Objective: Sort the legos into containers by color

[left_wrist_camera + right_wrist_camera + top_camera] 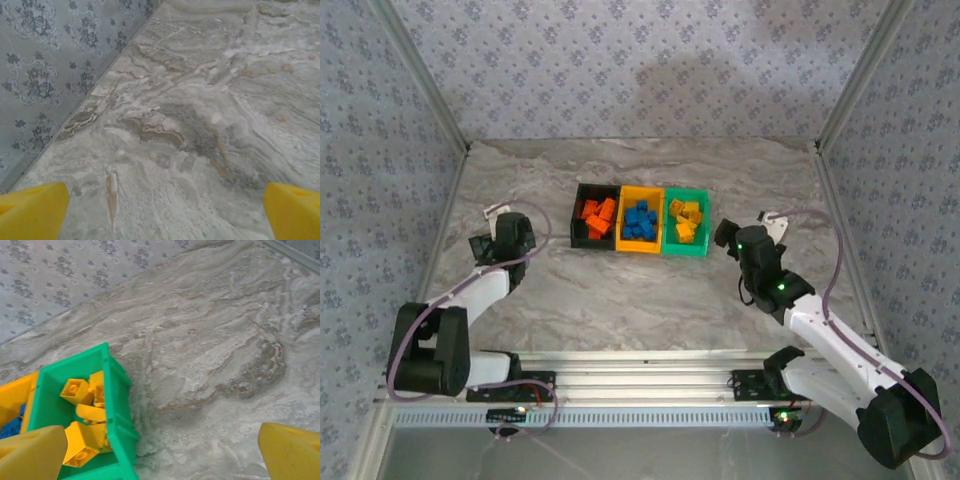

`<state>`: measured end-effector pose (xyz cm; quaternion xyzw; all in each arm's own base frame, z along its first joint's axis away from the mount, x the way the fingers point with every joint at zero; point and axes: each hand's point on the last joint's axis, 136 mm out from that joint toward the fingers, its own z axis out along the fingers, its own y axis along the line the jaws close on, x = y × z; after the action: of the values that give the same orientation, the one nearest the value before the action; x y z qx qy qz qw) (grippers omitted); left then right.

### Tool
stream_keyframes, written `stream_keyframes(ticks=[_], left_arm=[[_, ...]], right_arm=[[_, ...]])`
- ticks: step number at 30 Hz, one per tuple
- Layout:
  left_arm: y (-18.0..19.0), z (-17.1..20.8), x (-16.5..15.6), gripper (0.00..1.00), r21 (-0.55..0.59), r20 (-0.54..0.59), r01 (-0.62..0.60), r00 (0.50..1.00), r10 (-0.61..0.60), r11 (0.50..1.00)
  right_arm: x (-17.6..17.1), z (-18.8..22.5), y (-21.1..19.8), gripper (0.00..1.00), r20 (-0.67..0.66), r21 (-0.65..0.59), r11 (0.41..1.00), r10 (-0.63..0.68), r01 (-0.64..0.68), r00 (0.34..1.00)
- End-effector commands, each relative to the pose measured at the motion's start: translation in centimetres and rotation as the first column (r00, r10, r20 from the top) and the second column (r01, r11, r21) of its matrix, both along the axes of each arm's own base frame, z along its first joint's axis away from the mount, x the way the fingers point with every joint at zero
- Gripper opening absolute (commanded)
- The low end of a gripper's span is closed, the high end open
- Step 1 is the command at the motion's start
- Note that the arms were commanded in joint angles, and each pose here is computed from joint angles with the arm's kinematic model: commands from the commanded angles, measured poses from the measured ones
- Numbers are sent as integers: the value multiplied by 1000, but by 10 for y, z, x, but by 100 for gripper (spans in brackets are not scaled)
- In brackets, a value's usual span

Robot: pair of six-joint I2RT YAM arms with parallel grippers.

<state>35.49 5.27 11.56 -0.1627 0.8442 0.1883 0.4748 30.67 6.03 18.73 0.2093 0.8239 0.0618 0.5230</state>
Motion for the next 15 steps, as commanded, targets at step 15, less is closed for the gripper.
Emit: stream_keyframes(ticks=[15], left_arm=[[-27, -23, 42, 100, -59, 217, 339, 922, -320, 939]], right_arm=[[10, -3, -40, 100, 79, -115, 992, -34, 43, 996]])
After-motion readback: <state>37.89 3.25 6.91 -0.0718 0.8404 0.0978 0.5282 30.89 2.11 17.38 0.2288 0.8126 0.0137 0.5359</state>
